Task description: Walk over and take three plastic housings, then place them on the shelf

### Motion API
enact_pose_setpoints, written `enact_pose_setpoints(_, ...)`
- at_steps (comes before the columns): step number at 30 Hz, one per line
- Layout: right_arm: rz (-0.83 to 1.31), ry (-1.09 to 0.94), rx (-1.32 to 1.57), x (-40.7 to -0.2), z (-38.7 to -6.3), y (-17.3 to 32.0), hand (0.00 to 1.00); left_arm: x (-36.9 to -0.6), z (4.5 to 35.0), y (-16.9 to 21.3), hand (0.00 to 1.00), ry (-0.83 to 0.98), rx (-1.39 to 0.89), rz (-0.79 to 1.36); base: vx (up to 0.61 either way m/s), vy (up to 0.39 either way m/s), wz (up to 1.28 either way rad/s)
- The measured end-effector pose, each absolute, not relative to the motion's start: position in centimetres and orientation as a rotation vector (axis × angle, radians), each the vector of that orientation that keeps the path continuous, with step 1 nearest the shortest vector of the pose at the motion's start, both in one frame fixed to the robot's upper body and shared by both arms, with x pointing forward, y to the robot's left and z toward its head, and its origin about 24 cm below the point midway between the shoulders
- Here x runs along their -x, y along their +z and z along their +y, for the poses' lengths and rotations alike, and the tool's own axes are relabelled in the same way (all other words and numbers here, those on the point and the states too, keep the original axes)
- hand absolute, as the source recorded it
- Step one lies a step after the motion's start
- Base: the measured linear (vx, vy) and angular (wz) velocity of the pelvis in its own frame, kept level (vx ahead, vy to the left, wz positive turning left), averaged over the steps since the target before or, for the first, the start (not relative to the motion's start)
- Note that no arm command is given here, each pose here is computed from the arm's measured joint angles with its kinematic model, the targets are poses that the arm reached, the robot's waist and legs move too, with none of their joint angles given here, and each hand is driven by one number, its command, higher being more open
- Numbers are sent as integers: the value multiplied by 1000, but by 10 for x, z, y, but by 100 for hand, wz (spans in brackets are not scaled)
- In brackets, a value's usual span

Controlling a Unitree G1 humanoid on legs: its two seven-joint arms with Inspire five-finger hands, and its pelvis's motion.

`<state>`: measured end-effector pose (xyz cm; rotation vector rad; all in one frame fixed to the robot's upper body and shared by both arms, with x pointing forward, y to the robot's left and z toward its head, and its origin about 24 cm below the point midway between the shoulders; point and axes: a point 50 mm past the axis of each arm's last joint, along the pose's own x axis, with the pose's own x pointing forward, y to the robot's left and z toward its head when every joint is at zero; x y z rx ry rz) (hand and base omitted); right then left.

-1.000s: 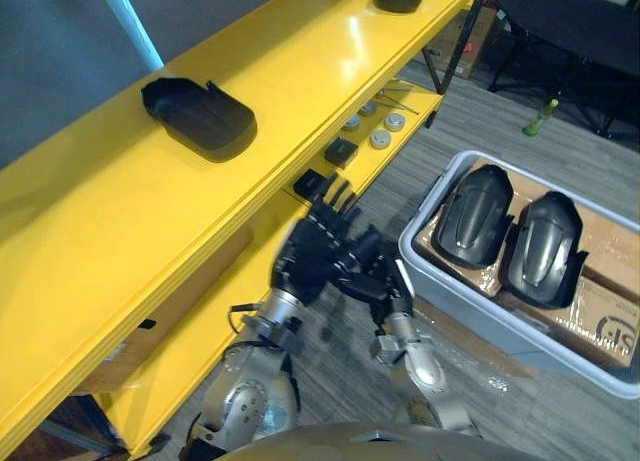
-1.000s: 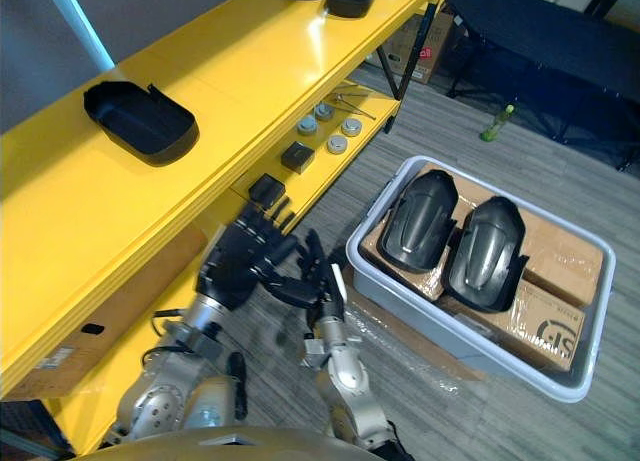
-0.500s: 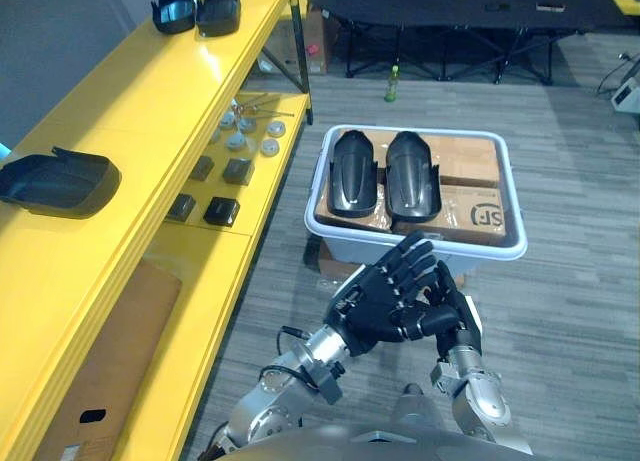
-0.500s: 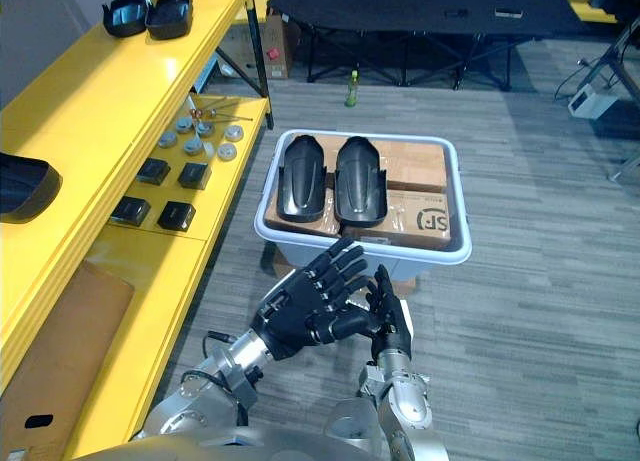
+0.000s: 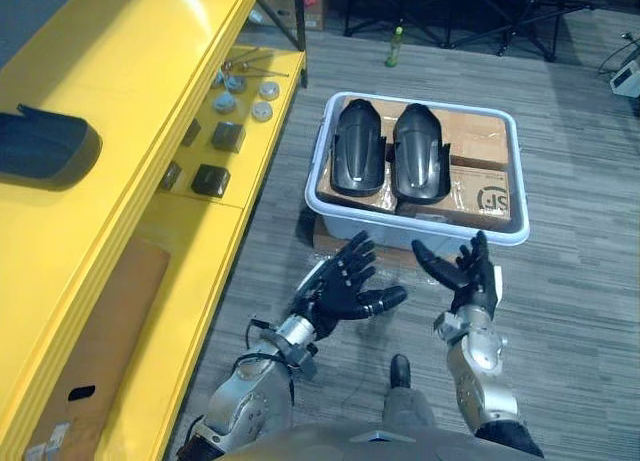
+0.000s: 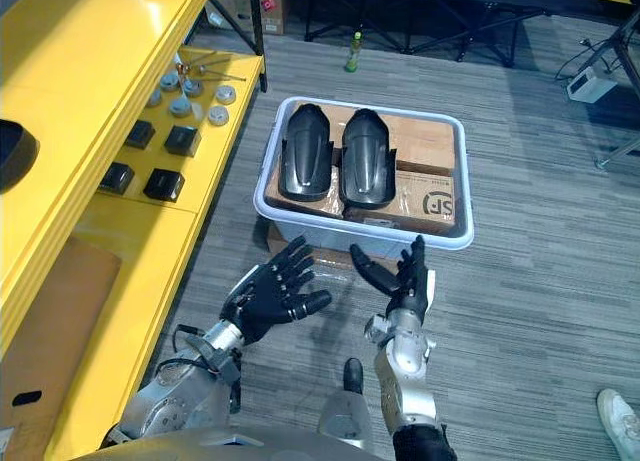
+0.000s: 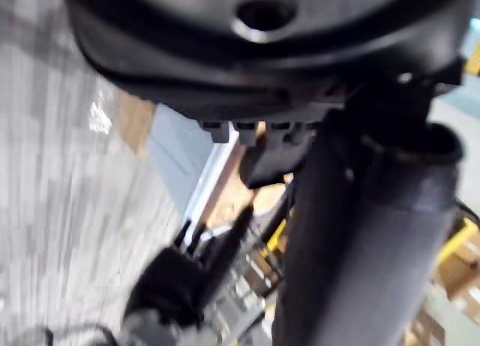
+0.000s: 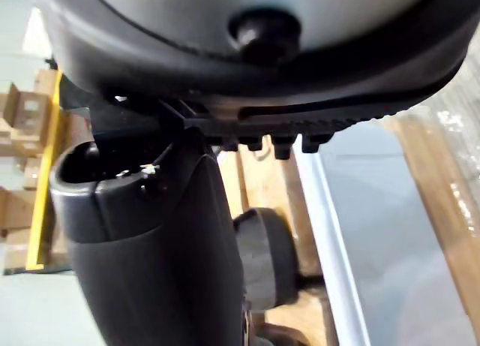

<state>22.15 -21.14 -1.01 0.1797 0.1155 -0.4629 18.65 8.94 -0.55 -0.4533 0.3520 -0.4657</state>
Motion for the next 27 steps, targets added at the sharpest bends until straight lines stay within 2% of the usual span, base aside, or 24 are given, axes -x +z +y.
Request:
enact_pose_setpoints(4, 47, -547, -150, -228, -242, 5, 100, -190, 120, -21, 100, -301, 412, 398, -34, -11, 15)
enact_pose_setpoints(5, 4, -588, -126, -238, -260, 17, 100, -192, 133, -25, 100, -243, 390, 396, -60, -3, 11)
enact_pose_setpoints(8, -102, -660, -58, -273, -297, 57, 100, -196, 147, -24, 100, -260, 342, 357, -87, 7, 7)
enact_pose_setpoints(12, -210, -709, 23, -315, -335, 127, 100, -197, 140, -20, 100, -377, 354, 328, -72, 1, 6)
enact_pose_setpoints(16, -271, -748, 97, -329, -357, 174, 100, -199, 126, -24, 100, -427, 384, 320, -51, -3, 3)
enact_pose_setpoints(27, -163, -889, 106, -326, -397, 210, 100, -205, 120, -40, 100, -325, 531, 330, -51, 2, 1)
